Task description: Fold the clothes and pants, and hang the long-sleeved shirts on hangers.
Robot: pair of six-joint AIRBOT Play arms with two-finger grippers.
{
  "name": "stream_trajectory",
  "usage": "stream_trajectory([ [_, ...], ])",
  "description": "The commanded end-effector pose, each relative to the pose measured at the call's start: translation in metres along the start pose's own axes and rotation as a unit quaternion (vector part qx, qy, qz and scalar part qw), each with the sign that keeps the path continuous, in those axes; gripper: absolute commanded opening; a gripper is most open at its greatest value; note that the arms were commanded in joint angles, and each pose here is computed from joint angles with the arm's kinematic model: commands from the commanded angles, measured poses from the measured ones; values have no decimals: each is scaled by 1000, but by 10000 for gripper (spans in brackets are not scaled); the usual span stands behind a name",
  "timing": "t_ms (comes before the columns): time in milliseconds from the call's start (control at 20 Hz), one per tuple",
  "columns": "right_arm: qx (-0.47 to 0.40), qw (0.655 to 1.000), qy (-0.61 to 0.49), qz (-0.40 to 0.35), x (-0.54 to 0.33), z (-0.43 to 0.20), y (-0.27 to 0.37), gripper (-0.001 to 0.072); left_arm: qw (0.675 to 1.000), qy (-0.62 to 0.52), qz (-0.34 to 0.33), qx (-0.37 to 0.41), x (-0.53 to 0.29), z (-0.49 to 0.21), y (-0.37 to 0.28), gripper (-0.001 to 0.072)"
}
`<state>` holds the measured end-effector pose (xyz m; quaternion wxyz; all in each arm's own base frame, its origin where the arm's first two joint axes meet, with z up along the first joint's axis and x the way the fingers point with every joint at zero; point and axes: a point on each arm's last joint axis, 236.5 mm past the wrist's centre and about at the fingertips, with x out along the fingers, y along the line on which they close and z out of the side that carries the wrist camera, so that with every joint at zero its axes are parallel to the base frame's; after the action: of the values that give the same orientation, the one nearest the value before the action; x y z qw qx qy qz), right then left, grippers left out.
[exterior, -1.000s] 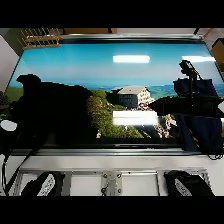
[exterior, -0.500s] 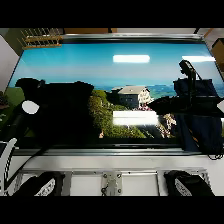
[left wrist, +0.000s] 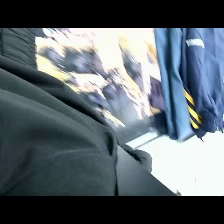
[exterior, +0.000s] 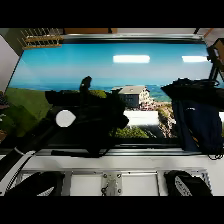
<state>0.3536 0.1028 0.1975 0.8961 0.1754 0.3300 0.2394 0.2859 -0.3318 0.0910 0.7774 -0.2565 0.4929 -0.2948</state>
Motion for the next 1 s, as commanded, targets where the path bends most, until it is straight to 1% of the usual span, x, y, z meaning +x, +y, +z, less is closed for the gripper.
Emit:
stream_trajectory([
  [0,43,998,-33,-43,-17,16,-37,15,997,54,-19,51,37,-33,-40,18],
  [100,47,997,-27,-46,-19,13,-41,15,994,77,-29,72,48,-50,-58,19],
  [150,45,997,-26,-48,-19,13,-41,15,993,89,-29,77,49,-54,-62,55],
  [200,46,998,-26,-47,-19,13,-41,15,991,97,-26,89,47,-53,-64,434],
  [250,45,998,-26,-47,-19,13,-41,15,990,96,-25,101,40,-45,-64,714],
  [350,46,997,-26,-47,-19,13,-41,15,990,61,9,127,12,5,-45,702],
  [400,46,998,-25,-47,-19,12,-41,15,989,30,44,136,-7,38,-25,701],
  [450,46,998,-24,-46,-18,12,-40,15,986,-6,94,140,-31,75,6,701],
  [500,46,998,-20,-45,-18,10,-40,15,981,-37,140,130,-56,108,39,701],
  [600,47,998,-12,-42,-18,6,-39,15,971,-89,210,68,-104,159,114,701],
  [700,47,998,-5,-39,-17,2,-37,15,960,-109,260,-8,-138,184,193,701],
  [750,47,998,-1,-38,-17,1,-36,15,954,-103,278,-50,-147,185,232,701],
  [800,47,998,2,-37,-17,-1,-36,15,952,-93,279,-84,-148,183,261,701],
  [950,48,998,12,-33,-17,-6,-34,15,950,-68,243,-184,-133,175,328,701],
])
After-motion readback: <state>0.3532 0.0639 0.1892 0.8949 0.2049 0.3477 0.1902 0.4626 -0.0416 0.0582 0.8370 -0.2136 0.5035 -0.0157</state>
